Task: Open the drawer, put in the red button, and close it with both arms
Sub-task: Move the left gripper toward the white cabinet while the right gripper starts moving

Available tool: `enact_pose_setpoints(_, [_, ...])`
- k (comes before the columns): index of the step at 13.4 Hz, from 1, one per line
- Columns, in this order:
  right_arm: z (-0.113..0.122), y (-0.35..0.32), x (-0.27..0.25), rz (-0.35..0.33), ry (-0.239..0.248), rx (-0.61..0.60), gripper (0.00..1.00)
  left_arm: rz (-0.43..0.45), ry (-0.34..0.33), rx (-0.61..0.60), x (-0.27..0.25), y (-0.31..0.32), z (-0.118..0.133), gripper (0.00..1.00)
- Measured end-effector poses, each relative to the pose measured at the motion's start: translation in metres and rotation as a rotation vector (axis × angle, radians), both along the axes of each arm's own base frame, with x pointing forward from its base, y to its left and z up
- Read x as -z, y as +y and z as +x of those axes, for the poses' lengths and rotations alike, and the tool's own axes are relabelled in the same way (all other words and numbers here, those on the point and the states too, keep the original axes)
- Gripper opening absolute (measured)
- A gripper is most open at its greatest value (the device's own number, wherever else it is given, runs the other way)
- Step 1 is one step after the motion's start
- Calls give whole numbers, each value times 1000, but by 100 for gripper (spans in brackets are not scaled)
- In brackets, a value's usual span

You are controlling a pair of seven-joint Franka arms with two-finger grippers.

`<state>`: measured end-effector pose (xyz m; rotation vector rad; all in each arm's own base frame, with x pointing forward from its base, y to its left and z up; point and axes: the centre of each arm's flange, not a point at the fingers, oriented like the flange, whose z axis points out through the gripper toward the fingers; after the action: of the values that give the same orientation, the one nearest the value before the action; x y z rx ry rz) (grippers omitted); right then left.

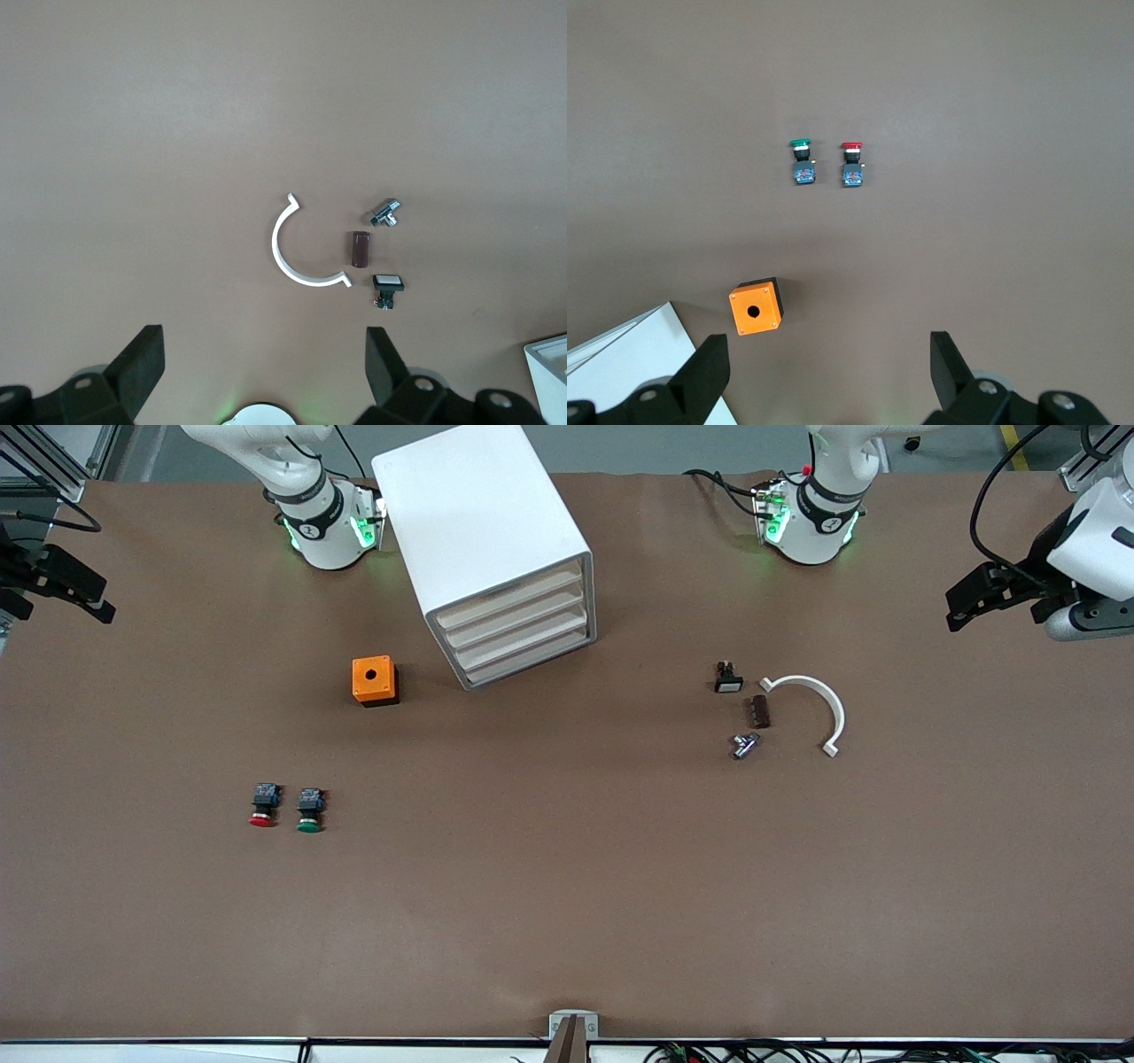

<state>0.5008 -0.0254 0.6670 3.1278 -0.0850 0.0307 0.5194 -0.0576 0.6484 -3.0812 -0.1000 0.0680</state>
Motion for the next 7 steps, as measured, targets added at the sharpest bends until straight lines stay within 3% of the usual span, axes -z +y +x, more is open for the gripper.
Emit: enact_pose_setpoints(7, [0, 0, 0, -1, -2, 0, 100, -1, 33, 9, 16, -3, 9, 100])
